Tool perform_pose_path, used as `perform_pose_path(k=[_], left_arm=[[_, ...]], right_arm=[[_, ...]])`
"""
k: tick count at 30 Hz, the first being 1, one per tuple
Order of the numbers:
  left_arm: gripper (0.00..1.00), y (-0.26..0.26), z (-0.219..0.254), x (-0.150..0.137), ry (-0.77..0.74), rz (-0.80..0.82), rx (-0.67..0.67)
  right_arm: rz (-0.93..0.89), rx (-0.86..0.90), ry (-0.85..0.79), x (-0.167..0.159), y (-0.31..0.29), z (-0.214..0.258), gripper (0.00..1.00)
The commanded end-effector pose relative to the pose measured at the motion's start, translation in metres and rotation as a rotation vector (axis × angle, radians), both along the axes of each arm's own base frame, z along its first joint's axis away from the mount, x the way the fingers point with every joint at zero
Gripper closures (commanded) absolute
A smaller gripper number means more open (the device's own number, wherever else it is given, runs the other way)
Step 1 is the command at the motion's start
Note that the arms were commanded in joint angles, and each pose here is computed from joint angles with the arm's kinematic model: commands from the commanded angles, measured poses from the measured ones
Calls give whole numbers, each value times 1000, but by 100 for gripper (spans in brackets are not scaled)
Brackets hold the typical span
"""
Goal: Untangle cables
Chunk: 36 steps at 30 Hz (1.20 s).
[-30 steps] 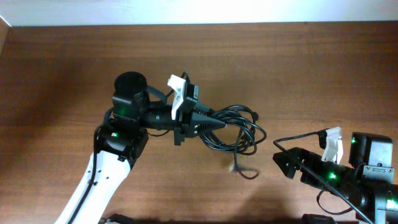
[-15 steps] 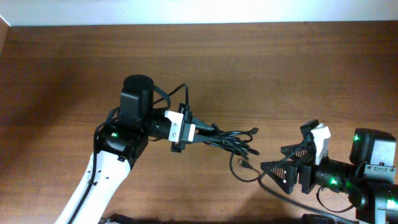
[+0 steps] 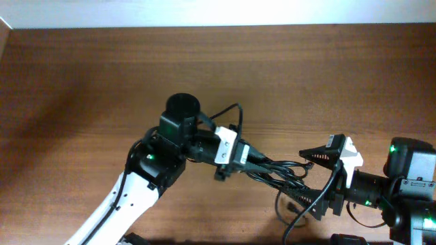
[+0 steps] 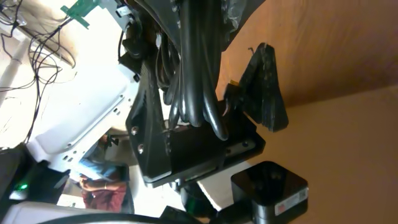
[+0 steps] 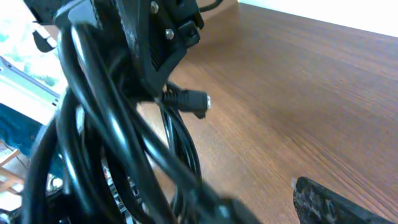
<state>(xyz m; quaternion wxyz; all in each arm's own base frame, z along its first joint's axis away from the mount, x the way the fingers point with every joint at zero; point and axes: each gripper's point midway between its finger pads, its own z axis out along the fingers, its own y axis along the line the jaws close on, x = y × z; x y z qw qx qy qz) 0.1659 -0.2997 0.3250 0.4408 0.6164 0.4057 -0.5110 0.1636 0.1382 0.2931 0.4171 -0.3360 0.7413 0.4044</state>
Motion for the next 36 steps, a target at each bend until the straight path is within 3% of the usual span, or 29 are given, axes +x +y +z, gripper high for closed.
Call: perform_pose_path(k=[1, 2, 5, 6, 9, 10, 11, 15, 18, 21, 26, 30, 36], left_arm=[[100, -9, 3, 3, -12, 51, 11], [100, -10, 4, 2, -4, 48, 8], [100, -11, 5, 1, -3, 46, 5], [100, -11, 5, 1, -3, 46, 6], [82, -11, 5, 1, -4, 46, 5], [72, -11, 6, 1, -4, 46, 5], [1, -10, 6, 2, -4, 48, 5], [1, 2, 8, 20, 118, 124, 30], [1, 27, 3, 58, 365, 298, 76], [1, 45, -30, 88, 583, 525, 182], [1, 46, -37, 85, 729, 543, 212], [1, 46, -37, 83, 977, 559, 225], [1, 44, -35, 76, 1010, 518, 232]], right_arm=[[41, 46, -23, -5, 5, 9, 9], [42, 47, -23, -5, 5, 9, 21], [41, 48, -20, -5, 5, 9, 91], [41, 48, -19, -5, 5, 9, 96], [39, 49, -15, -5, 5, 9, 96], [35, 49, -9, -5, 5, 9, 96], [28, 51, 5, -5, 4, 8, 96], [-81, 5, 108, 6, -5, -5, 96], [-146, 8, 148, 16, -10, -5, 96], [-176, 42, 150, 25, -11, 3, 96], [-188, 63, 156, 28, -11, 8, 96], [-185, 65, 155, 28, -10, 8, 96], [-198, 81, 143, 33, -11, 14, 96]])
